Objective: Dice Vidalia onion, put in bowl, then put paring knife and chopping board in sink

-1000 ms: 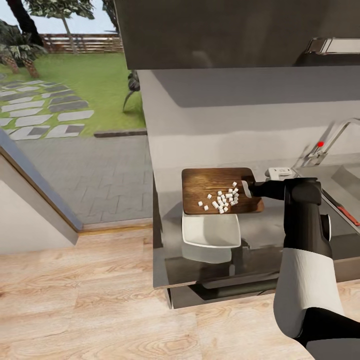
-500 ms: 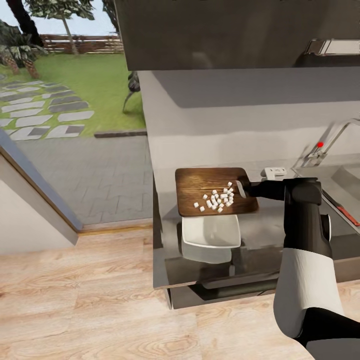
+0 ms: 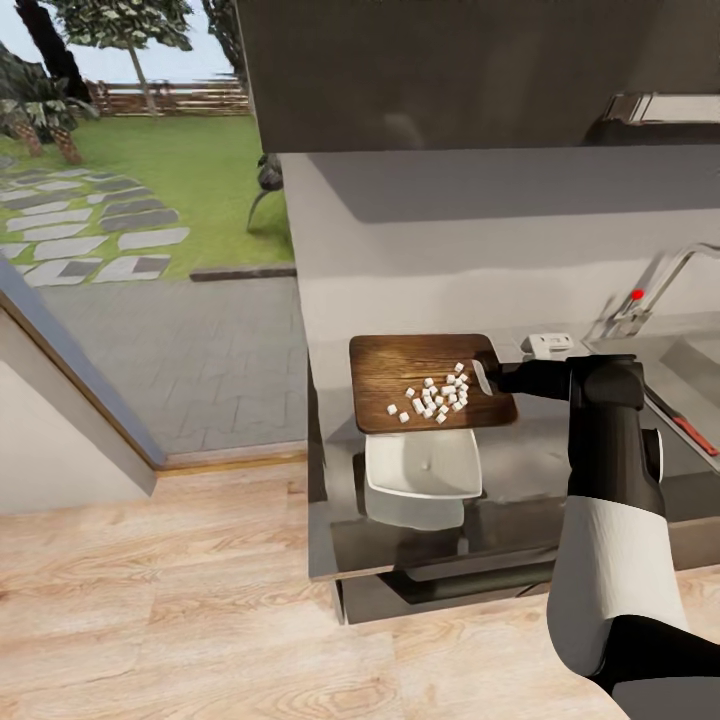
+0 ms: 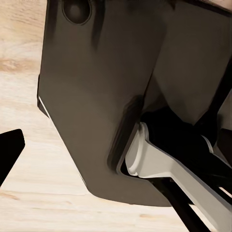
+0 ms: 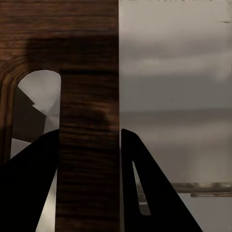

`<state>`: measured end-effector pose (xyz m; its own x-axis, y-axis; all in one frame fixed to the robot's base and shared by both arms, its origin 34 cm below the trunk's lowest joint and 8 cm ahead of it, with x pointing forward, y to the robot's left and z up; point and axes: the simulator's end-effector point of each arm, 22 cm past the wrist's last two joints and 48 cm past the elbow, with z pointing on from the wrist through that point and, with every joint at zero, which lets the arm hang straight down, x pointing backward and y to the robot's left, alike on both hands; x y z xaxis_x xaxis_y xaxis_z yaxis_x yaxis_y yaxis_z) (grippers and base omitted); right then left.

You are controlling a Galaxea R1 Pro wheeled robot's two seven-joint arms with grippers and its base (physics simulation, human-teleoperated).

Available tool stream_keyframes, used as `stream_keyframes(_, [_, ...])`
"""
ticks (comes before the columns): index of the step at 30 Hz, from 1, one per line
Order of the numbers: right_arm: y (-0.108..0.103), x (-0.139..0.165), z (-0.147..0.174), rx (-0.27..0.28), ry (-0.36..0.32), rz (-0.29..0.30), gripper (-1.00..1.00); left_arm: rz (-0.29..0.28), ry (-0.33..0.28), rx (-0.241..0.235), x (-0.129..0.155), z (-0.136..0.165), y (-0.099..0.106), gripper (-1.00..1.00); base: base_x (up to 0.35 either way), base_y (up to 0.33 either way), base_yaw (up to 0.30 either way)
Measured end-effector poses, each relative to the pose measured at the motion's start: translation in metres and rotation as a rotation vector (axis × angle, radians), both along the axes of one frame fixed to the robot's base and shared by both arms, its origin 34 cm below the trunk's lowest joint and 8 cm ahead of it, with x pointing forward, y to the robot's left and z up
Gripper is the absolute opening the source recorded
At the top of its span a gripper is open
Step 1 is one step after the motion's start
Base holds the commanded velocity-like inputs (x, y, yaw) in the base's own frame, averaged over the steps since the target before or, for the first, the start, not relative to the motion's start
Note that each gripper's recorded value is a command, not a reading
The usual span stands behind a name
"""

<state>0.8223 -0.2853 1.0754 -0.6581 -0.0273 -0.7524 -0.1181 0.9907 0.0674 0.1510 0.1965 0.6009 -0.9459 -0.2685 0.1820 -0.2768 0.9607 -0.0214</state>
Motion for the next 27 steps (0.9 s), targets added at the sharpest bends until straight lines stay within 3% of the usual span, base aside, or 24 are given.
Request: stream_keyframes(27, [-0.0010, -0.0009, -0.0012, 0.001, 0.002, -0.003, -1.00, 0.000, -0.001, 0.000, 0.0004, 0.0000, 0.0001, 1.00, 0.000, 0.000, 0.000])
